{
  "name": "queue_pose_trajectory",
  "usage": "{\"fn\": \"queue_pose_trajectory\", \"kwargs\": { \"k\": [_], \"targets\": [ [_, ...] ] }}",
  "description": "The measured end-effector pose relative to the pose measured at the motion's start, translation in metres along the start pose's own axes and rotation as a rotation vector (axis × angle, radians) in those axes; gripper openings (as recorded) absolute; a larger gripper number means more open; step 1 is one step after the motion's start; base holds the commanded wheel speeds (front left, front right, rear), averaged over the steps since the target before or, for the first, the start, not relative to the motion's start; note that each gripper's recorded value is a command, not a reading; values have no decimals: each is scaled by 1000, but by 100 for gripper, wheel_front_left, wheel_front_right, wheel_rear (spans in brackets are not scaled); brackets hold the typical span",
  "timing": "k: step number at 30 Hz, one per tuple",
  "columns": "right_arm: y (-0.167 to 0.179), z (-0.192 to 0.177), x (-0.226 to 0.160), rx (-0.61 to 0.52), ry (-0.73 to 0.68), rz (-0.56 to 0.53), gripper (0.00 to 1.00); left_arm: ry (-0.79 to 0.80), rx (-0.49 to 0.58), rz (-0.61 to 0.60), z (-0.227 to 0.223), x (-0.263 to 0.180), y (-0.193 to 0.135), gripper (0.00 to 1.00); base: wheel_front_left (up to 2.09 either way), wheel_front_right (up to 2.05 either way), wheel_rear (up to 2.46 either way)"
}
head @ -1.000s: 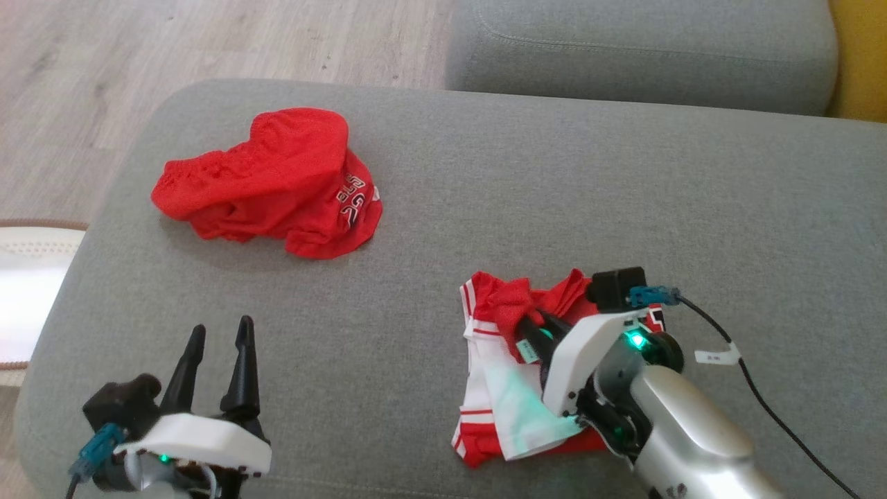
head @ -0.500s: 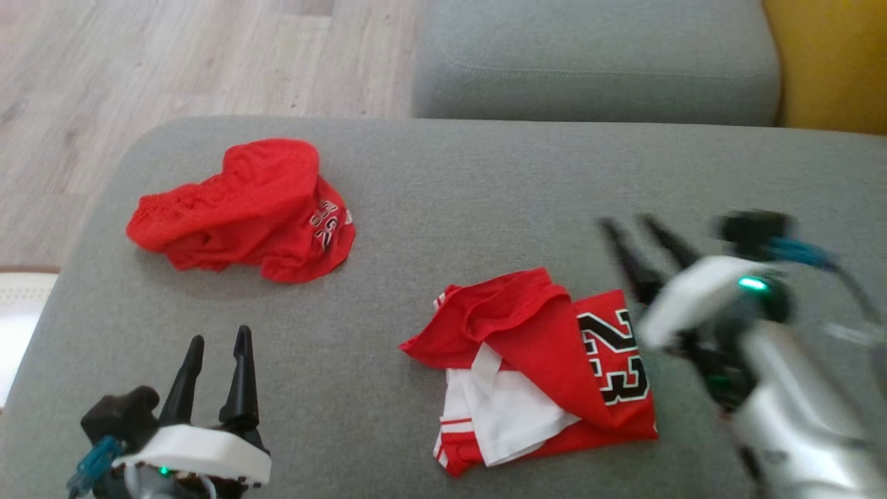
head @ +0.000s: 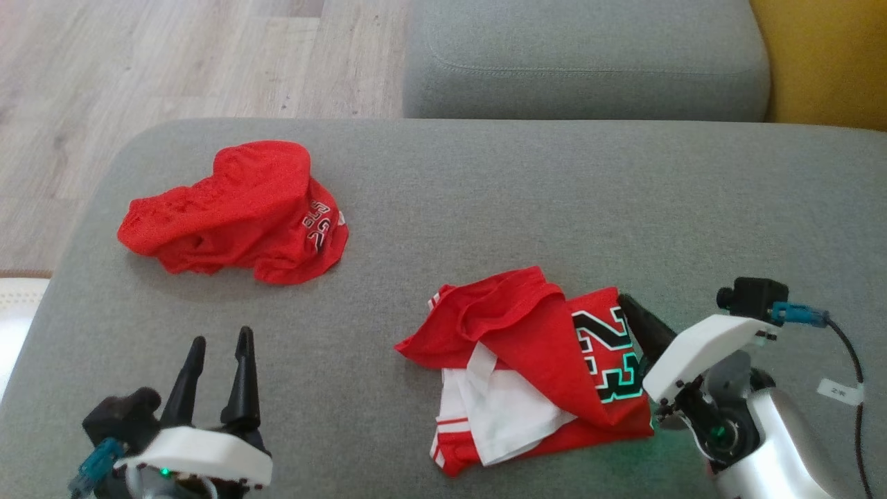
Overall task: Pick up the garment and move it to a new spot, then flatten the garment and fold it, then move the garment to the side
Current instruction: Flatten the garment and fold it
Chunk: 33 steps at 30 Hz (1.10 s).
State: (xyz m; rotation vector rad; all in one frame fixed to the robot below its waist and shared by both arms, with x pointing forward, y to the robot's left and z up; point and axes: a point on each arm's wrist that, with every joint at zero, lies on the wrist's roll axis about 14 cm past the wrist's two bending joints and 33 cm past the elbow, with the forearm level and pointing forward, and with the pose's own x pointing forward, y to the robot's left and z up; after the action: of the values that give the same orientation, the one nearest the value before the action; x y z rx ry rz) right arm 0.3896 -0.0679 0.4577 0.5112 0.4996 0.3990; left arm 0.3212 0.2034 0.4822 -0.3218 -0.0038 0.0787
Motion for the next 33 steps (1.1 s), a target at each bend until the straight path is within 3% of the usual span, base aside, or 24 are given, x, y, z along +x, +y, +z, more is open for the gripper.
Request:
{"fn": "queue_pose_trajectory", "kwargs": {
  "k": [8, 16, 20, 26, 30, 33],
  "targets": [
    [-3, -48, 12, 65, 228, -17, 0, 0, -8, 29, -1, -5, 7, 100, 0, 0, 0],
    [-3, -70, 30, 247, 377, -11, 0, 18, -5, 86, -6, -11, 24, 100, 0, 0, 0],
    [21, -83, 31, 310, 461, 69, 0, 17, -6, 96, -6, -14, 28, 100, 0, 0, 0],
    [80, -85, 19, 286, 506, 260, 0, 0, -7, 90, -1, -15, 27, 100, 0, 0, 0],
    [111, -127, -17, 224, 686, 374, 0, -5, -8, 77, 0, -14, 23, 100, 0, 0, 0],
    [108, -152, -44, 188, 787, 391, 0, -7, -6, 70, 1, -11, 20, 100, 0, 0, 0]
  ]
}}
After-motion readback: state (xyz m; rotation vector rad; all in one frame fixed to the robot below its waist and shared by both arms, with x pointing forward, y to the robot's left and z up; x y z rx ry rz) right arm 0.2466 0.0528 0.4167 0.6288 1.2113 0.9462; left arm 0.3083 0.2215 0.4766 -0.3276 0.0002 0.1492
